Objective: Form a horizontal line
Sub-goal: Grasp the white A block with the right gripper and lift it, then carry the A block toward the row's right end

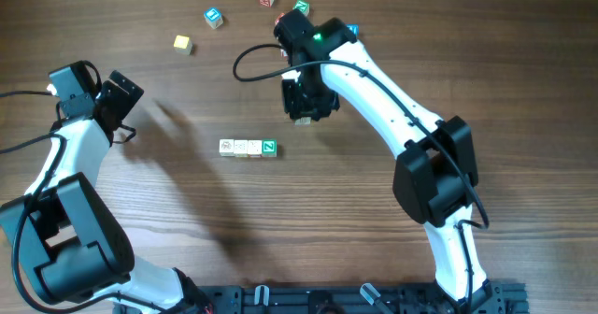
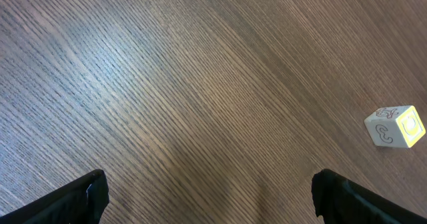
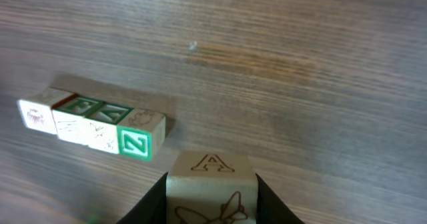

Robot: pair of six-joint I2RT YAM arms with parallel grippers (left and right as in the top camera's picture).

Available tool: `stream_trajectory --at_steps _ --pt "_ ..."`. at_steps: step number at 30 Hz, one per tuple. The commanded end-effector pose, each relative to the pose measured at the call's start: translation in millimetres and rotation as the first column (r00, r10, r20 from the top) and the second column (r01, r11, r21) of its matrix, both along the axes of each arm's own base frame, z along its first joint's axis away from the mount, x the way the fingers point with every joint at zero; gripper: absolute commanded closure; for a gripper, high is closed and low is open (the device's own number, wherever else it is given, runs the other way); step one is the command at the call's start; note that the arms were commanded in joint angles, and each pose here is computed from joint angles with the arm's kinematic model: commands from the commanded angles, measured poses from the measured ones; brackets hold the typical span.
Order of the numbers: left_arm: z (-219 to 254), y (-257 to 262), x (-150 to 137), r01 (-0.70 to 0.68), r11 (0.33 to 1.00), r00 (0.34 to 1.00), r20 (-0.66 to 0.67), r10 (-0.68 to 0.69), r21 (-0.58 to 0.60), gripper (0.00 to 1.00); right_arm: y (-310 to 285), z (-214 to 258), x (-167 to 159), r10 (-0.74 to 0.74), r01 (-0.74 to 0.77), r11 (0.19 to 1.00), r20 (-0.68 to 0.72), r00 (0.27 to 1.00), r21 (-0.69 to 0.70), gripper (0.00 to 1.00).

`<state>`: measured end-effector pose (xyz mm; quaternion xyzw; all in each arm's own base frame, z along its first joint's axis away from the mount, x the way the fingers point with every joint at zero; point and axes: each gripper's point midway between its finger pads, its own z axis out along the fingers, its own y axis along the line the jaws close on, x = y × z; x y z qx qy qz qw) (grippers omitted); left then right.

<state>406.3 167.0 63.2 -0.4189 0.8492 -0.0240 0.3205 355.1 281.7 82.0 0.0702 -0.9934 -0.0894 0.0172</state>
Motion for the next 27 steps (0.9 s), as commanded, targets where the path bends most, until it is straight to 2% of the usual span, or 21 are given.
stream_trajectory --at_steps 1,9,15,17,24,27 --pt "1 4 2 -0.007 1.000 1.000 0.002 0.007 0.007 0.00 -8 -27 -11 -0.058 0.055 0.997 -0.049 0.997 -0.059 0.79" --pt "1 4 2 -0.007 1.000 1.000 0.002 0.007 0.007 0.00 -9 -84 -29 -0.096 0.093 0.995 -0.094 0.991 -0.042 0.79" --pt "1 4 2 -0.007 1.000 1.000 0.002 0.007 0.007 0.00 -9 -93 -32 -0.091 0.088 0.995 -0.093 0.991 -0.041 0.79" --pt "1 4 2 -0.007 1.000 1.000 0.002 0.007 0.007 0.00 -9 -93 -32 -0.091 0.087 0.995 -0.093 0.992 -0.041 0.67" --pt "1 4 2 -0.007 1.000 1.000 0.002 0.007 0.007 0.00 -9 -93 -32 -0.091 0.087 0.995 -0.093 0.992 -0.041 0.54" --pt "1 4 2 -0.007 1.000 1.000 0.002 0.007 0.007 0.00 -8 -93 -31 -0.090 0.087 0.995 -0.089 0.992 -0.038 0.42"
